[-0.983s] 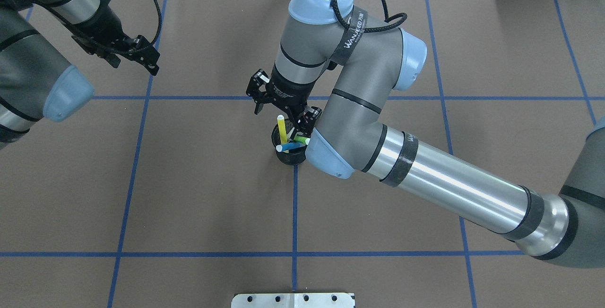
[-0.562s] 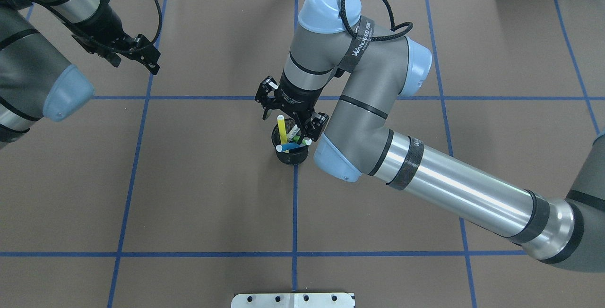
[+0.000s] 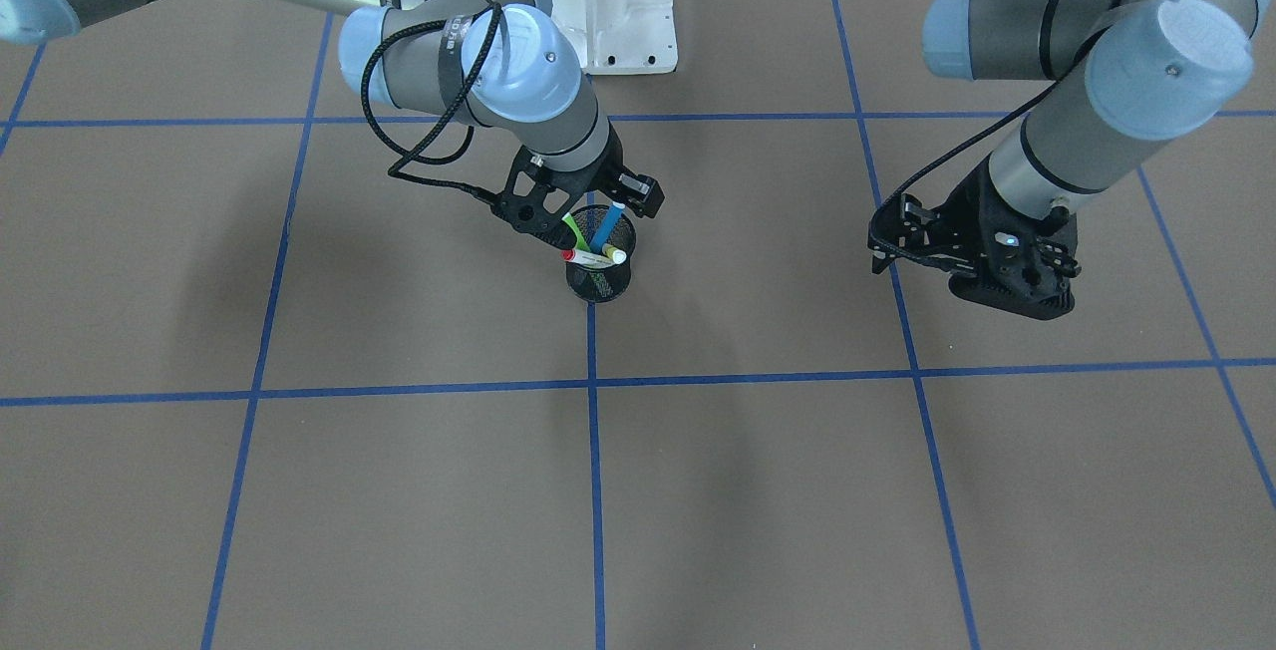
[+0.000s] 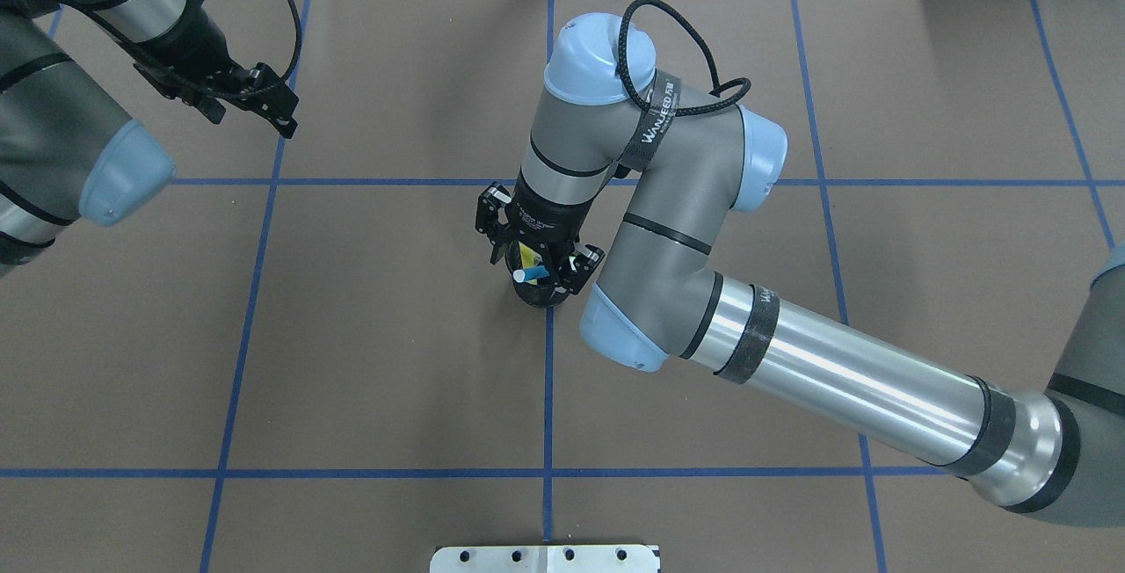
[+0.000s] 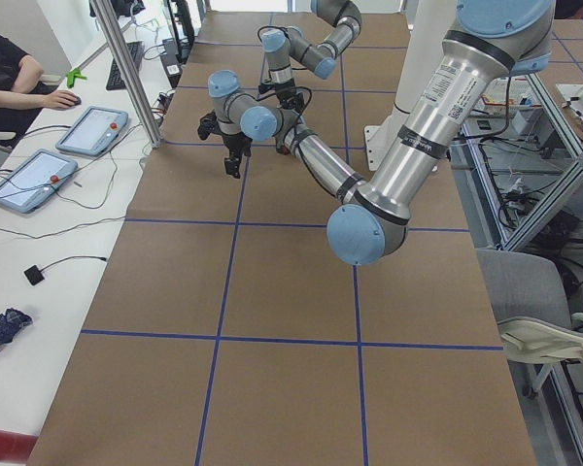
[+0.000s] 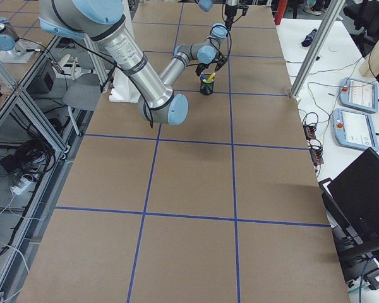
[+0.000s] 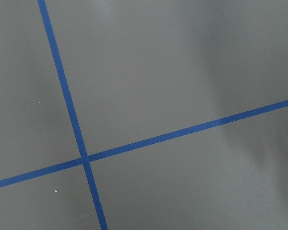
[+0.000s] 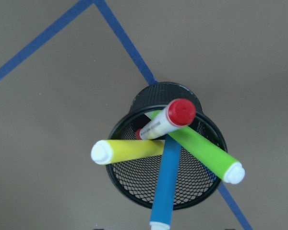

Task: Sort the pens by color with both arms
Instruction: 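Descend the right gripper into the cup and close on the blue marker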

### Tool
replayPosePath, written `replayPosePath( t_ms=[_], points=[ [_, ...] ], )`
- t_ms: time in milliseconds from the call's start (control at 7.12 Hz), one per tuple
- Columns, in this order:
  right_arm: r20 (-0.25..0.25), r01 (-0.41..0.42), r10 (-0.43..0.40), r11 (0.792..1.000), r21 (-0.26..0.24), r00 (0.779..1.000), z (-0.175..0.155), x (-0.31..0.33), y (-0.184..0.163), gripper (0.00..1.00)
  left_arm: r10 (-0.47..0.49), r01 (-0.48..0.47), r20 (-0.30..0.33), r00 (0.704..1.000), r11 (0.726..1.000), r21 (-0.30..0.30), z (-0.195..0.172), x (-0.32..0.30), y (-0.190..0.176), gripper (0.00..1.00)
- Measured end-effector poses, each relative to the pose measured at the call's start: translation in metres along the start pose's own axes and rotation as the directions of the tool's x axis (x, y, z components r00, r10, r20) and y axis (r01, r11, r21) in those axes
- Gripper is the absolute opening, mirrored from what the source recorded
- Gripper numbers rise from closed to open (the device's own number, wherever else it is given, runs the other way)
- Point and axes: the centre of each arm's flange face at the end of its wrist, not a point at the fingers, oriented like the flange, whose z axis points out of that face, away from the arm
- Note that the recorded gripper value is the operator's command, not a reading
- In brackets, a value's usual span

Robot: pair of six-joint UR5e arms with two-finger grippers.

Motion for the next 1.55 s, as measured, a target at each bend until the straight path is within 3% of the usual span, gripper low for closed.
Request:
replayPosePath(
  t_ms=[1545],
  points=[
    [0.021, 0.014, -0.014, 1.000, 0.001, 1.000, 0.012, -0.004, -0.007, 0.60, -0.001, 0.001, -0.001, 1.000, 1.000, 0.000, 0.000, -0.002, 0.001, 1.00]
  ],
)
